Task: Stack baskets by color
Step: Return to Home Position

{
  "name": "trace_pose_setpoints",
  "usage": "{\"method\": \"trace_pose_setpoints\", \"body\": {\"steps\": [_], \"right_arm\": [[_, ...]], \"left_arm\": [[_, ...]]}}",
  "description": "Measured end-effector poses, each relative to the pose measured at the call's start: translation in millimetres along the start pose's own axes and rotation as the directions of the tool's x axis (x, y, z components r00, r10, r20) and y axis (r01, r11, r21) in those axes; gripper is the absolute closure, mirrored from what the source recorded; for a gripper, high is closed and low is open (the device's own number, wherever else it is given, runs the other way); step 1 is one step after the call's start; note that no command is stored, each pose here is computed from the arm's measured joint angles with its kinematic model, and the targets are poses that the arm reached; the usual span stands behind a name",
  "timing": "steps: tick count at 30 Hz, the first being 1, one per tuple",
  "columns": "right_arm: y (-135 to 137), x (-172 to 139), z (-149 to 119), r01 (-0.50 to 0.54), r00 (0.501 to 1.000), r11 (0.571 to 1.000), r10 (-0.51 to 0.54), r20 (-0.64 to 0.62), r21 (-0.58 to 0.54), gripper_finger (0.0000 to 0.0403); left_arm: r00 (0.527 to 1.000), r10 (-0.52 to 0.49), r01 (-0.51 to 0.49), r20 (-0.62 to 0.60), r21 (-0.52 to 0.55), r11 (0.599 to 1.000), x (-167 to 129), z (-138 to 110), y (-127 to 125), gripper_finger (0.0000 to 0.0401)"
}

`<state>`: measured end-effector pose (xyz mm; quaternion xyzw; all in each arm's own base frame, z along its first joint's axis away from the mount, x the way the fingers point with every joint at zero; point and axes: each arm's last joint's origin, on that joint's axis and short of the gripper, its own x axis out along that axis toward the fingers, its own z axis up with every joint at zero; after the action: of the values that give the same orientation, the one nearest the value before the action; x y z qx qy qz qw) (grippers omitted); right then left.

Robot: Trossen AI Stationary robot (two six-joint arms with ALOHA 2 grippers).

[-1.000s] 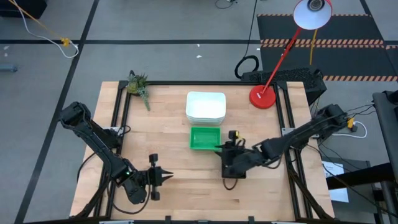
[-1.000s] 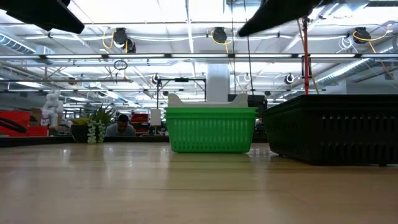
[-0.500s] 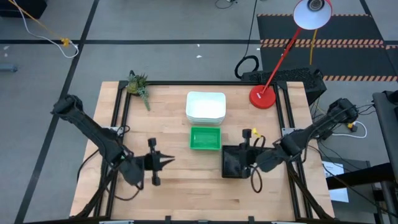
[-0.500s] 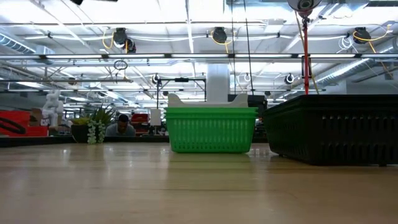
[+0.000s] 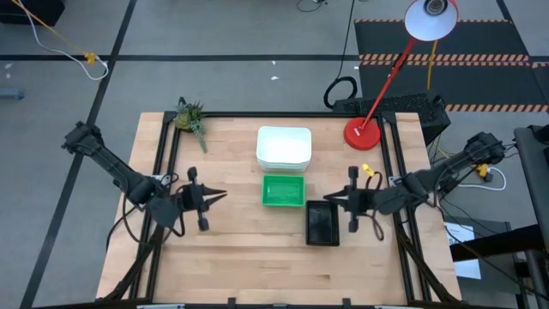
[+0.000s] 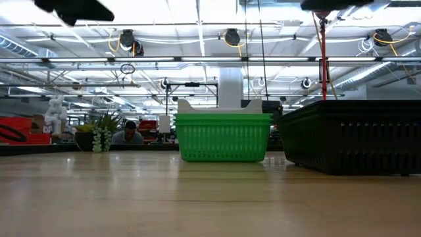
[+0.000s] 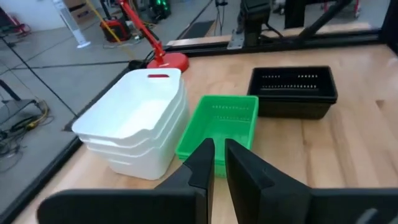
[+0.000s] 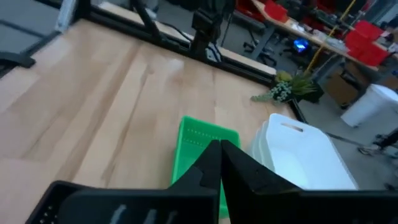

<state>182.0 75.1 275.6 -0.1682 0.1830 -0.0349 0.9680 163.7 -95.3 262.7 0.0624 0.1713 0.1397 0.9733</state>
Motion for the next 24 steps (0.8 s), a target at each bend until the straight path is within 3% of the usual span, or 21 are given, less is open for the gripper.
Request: {"method": "trace_pose_setpoints", "body": {"steps": [5,15,20,24], "right_arm": [[-6,-5,-37,-0.021,0.996,0.998,0.016,0.084,0.060,0.0402],[-7,-9,-102,0.002,0.979,0.993,-0.025,0.200,0.115,0.0403],[-7,-9,-119,0.009,0.974,0.991,-0.038,0.222,0.130,0.0403],[-6,-9,-124,-0.053,0.969,0.992,0.025,0.247,0.110,0.0403]], "left_arm": [[0.996,-0.062,0.064,0.061,-0.027,0.998,0,-25,5,0.0359],[0.993,-0.066,0.073,0.100,-0.071,0.995,3,-60,12,0.0359],[0.991,-0.093,0.099,0.091,-0.060,0.993,3,-64,11,0.0359],[0.992,-0.099,0.102,0.084,-0.031,0.994,3,-65,11,0.0359]]}}
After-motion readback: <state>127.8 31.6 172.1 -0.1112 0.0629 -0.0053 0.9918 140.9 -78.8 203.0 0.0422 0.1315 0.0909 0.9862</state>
